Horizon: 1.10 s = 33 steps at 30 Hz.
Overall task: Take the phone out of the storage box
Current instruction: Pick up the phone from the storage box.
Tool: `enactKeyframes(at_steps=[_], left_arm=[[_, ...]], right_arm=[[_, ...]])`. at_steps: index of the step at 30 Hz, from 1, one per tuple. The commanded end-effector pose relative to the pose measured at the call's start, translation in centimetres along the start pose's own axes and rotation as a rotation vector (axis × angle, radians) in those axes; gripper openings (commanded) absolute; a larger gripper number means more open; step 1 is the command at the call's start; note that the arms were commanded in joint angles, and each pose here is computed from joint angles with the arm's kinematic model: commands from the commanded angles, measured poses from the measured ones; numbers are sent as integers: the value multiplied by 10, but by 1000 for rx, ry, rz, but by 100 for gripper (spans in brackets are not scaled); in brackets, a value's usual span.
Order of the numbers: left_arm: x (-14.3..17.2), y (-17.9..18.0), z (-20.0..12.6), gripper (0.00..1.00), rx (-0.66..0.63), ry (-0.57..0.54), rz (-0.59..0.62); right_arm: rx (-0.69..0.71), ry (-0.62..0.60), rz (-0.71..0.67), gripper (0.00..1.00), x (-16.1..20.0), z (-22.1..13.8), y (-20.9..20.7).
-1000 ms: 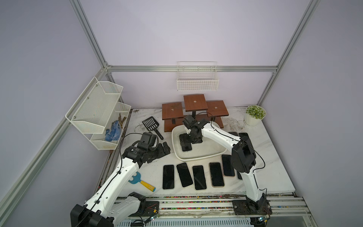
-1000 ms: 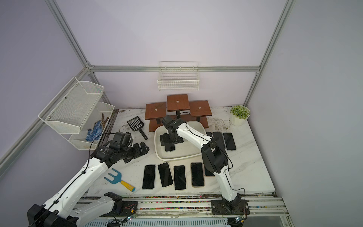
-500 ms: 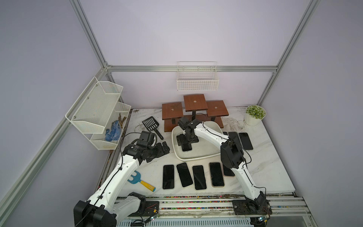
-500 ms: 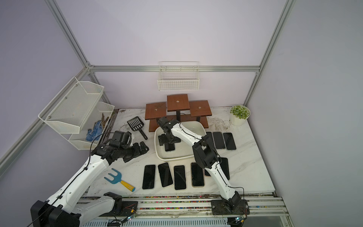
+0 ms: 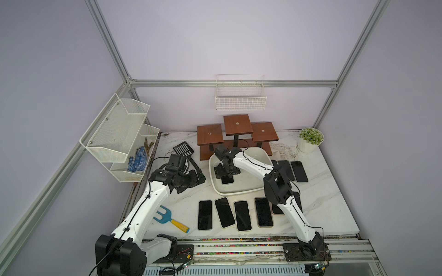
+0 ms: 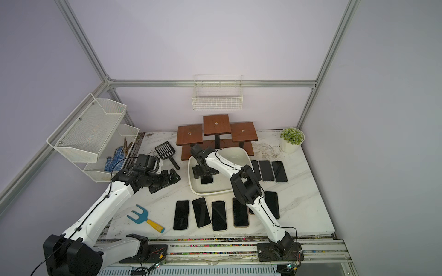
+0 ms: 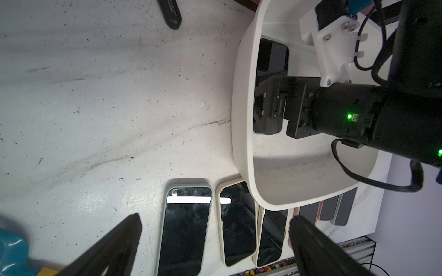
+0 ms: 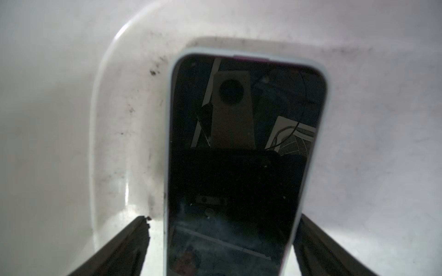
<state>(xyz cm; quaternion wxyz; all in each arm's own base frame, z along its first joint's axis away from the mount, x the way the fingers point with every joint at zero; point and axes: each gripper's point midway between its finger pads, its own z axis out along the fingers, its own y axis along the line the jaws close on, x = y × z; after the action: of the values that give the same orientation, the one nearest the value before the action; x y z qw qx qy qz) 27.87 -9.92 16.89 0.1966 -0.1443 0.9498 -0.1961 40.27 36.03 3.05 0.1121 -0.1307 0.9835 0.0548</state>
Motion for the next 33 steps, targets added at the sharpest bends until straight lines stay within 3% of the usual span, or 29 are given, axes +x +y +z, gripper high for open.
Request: enactKeyframes(at_steps=[1,3,10,20,33], left_arm=[[-11,-13,-9,100,43,-25,40],[-12,-14,-8,100,46,-24,42],[-22,-28,-3,100,93,-13,39],[-47,-79,4,100,322,2,21],[-70,-118,-2,95,503,-29,28]], right_arm=[[84,70,-7,84,19,21,-14],[102,67,-7,75,19,19,-17],[90,-24,-7,75,-1,-26,-17],[9,-163,-45,74,-20,-118,-15],[-347,-164,-159,72,16,-195,29]])
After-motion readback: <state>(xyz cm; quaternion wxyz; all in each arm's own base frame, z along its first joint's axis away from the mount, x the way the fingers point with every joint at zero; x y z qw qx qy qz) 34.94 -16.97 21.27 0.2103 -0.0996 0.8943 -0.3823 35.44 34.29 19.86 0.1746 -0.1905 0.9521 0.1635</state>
